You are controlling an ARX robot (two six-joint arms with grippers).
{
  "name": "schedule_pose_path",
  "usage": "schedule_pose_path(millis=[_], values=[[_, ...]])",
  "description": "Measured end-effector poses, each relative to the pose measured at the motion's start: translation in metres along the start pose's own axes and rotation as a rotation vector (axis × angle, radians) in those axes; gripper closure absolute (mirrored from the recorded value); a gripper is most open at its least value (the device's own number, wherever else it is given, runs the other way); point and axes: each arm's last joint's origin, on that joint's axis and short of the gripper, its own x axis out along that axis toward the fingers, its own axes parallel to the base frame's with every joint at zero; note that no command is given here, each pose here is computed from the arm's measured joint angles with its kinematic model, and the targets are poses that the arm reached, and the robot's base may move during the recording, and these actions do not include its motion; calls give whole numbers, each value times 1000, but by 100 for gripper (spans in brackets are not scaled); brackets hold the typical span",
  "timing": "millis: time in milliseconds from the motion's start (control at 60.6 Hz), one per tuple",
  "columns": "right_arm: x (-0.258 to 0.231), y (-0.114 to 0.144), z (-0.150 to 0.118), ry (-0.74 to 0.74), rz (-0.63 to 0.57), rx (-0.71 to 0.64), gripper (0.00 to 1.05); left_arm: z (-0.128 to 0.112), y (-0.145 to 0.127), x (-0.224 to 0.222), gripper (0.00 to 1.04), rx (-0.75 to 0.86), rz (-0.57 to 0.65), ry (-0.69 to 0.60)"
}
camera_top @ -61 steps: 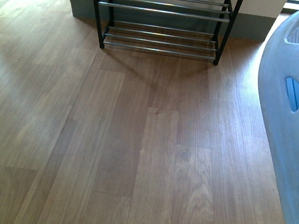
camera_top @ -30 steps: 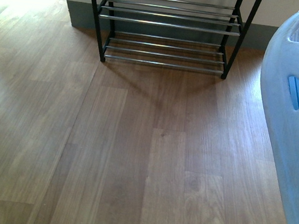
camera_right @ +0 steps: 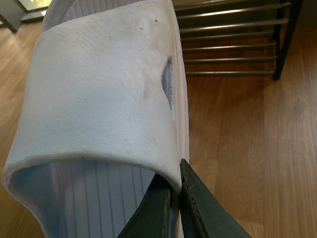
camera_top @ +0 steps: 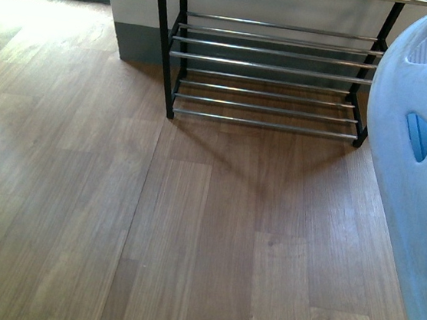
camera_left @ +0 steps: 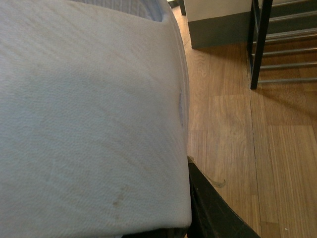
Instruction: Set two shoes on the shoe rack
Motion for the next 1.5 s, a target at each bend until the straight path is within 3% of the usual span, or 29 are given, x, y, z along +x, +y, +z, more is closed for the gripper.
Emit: schedule_pose_path(millis=[1502], values=[[0, 0, -1, 2, -1, 1, 103, 0, 0, 0, 103, 1, -1, 1]])
